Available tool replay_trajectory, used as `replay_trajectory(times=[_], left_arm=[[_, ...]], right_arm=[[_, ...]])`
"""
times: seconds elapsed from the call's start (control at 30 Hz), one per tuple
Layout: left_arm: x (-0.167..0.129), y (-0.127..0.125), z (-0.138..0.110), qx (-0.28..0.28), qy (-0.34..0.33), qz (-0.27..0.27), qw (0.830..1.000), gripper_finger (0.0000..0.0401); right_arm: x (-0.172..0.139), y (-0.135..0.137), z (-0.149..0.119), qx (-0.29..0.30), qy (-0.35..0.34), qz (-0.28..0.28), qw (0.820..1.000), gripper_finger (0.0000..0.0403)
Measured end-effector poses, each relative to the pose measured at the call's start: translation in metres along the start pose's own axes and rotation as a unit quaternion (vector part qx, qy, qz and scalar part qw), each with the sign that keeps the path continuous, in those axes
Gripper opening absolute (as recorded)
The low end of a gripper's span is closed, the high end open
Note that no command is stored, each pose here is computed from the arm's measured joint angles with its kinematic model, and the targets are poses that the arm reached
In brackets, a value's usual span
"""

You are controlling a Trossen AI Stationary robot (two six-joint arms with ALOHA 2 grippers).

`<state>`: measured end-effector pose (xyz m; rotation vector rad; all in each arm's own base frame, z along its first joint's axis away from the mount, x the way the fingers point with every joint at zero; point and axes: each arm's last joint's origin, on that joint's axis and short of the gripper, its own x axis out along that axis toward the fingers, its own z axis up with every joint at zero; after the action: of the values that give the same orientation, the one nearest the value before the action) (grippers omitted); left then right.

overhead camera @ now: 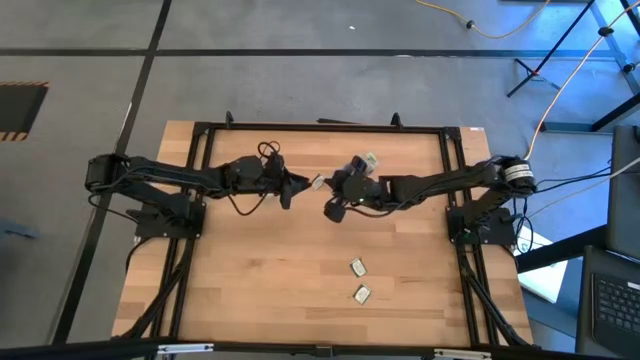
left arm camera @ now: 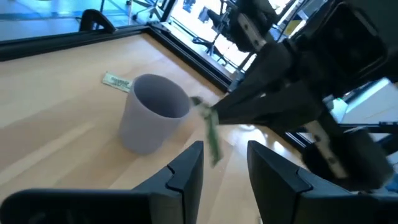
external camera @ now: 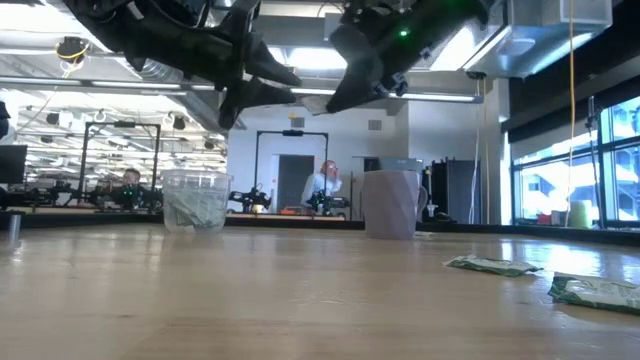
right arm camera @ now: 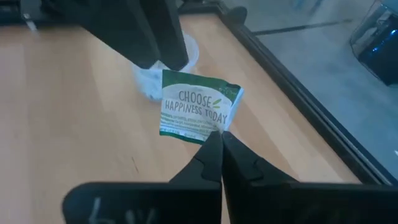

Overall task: Pick and place Stevia / Truvia into bins
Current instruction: Put the green stevia packet into the transparent container

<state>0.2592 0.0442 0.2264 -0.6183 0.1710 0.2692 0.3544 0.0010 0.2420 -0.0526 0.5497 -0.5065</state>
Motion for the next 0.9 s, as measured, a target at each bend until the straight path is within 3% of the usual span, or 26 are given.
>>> replay_trajectory(times=[0.2, 0.63, 0.9], left_arm=[[0.000, 0.000, 0.000, 0.019, 0.001, -0.004, 1.000, 0.0118], [0.000, 0.004, -0.005, 0.041, 0.030, 0.017, 0.999, 0.0117], [0.000, 0.003, -0.004, 0.069, 0.024, 0.012, 0.997, 0.0066]], right_arm=[[0.011, 0.008, 0.010, -0.031, 0.034, -0.004, 0.999, 0.0000], [0.009, 0.010, 0.020, -0.034, 0.028, -0.001, 0.999, 0.0000], [0.009, 0.010, 0.020, -0.034, 0.028, -0.001, 0.999, 0.0000]])
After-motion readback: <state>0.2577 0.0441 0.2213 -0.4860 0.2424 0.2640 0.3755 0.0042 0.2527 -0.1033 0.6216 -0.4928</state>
